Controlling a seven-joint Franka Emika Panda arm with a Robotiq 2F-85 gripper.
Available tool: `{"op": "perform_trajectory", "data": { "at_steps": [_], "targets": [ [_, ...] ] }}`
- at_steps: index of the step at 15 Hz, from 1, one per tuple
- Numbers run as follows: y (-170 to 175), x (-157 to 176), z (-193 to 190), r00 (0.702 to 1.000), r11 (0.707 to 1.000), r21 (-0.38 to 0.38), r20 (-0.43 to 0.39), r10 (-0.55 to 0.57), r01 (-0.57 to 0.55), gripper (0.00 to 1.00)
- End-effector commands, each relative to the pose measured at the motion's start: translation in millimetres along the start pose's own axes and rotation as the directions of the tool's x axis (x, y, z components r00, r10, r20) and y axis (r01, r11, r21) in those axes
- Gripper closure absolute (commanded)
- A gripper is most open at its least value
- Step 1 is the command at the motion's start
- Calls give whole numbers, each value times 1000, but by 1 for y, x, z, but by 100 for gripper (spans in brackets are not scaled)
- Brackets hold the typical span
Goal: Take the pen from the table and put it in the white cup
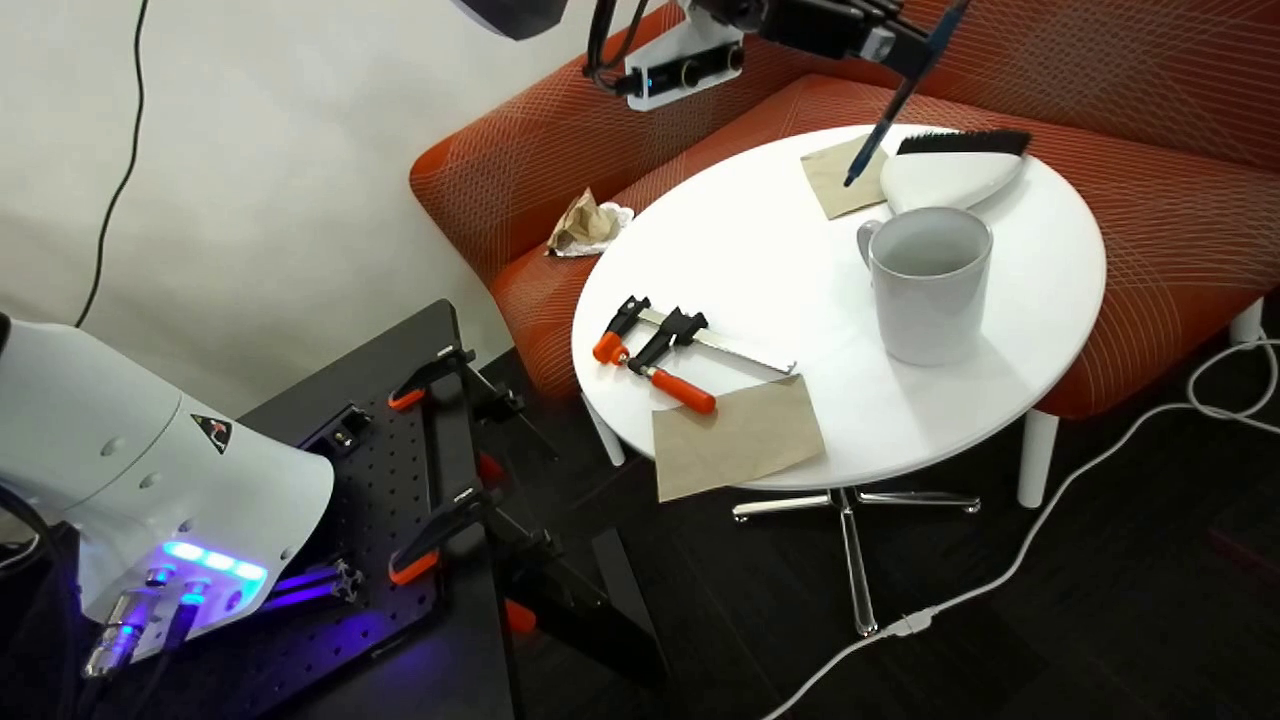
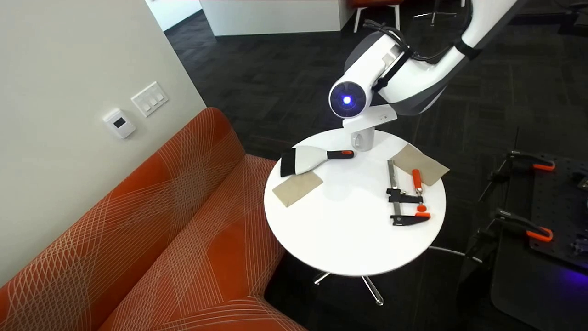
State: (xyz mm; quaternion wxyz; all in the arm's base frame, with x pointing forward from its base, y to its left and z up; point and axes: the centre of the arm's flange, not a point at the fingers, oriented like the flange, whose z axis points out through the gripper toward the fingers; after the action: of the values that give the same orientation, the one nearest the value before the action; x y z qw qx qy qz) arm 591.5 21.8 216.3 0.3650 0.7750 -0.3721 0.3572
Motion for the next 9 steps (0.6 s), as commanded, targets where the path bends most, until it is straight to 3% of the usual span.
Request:
{"op": "perform_trajectory", "data": {
  "at_steps": [1,9],
  "targets": [
    [-8,-4,6,998,998,-30,-37,53,-54,97],
    [-24,-19,27,951,969,-74,-222,214,-235,97]
  ]
}}
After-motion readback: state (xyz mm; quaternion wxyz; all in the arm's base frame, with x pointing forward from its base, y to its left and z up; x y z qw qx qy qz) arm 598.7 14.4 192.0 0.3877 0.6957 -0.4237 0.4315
